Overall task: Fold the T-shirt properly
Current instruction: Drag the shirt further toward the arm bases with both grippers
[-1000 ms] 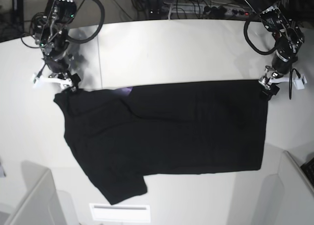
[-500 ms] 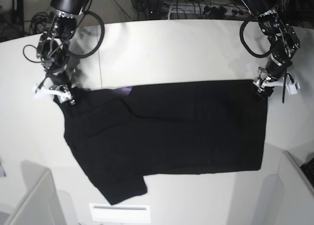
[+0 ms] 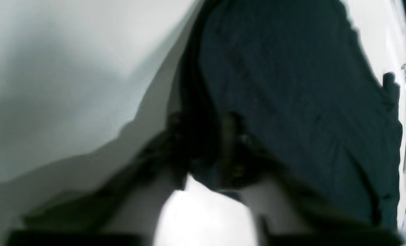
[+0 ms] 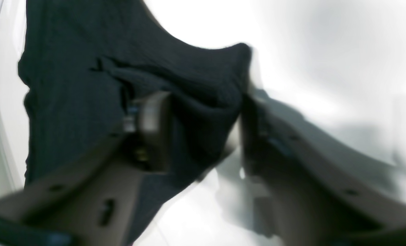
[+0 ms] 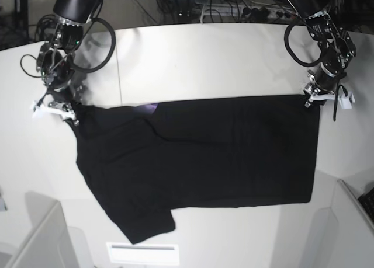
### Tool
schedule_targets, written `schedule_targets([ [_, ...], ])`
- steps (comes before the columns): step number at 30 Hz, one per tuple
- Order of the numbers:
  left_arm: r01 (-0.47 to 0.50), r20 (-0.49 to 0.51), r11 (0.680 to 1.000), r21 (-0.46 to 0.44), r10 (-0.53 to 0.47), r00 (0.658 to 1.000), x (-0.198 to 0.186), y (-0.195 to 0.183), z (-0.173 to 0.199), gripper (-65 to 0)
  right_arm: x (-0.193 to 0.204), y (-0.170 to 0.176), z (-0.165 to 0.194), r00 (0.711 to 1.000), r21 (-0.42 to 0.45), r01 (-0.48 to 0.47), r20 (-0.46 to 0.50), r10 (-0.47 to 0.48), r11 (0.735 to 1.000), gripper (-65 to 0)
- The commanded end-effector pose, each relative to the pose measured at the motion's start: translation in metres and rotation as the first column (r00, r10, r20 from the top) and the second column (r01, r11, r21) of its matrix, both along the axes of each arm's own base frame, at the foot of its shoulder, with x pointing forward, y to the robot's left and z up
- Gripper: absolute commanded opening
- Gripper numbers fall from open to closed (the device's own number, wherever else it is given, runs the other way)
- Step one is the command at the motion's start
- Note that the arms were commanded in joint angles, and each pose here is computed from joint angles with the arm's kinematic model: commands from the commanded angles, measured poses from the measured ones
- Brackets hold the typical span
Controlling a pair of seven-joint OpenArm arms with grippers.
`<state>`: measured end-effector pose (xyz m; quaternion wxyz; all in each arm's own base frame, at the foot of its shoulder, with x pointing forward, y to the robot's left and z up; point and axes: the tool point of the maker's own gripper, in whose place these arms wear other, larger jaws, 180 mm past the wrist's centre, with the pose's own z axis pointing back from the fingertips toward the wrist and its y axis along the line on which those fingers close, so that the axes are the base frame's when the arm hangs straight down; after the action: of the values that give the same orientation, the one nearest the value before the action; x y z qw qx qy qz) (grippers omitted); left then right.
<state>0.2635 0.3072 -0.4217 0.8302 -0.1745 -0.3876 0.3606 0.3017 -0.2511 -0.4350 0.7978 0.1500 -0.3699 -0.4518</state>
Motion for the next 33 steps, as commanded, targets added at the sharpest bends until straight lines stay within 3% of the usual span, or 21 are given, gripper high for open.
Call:
schedule_targets([
  [1,-0.001,0.034,1.000,0.019,0.000,0.999,0.006,0.006,0.011,-62.5,0.004,-0.003,0.006,1.000,-0.012,-0.005,0.010,0.005,1.000,-47.3],
  [2,0.000,0.032,1.000,0.022,0.000,0.999,0.006,0.008,0.011,-65.0,0.006,-0.002,0.007,1.000,-0.015,-0.018,0.020,0.018,1.000,-50.0],
  [8,0.006,0.028,0.999,0.051,-0.008,1.000,0.006,0.019,0.017,-65.0,0.016,-0.003,0.019,0.992,-0.058,-0.094,0.078,0.098,0.994,-65.0],
  [15,0.141,-0.053,0.983,0.117,-0.136,0.989,0.002,0.020,0.018,-65.0,0.009,-0.020,0.019,0.993,-0.090,-0.100,0.055,0.105,0.991,-65.0],
  [33,0.184,-0.111,0.966,0.182,-0.166,0.980,-0.060,0.009,0.026,-65.0,-0.046,-0.002,0.028,0.986,-0.118,-0.165,0.007,0.167,0.979,-65.0],
])
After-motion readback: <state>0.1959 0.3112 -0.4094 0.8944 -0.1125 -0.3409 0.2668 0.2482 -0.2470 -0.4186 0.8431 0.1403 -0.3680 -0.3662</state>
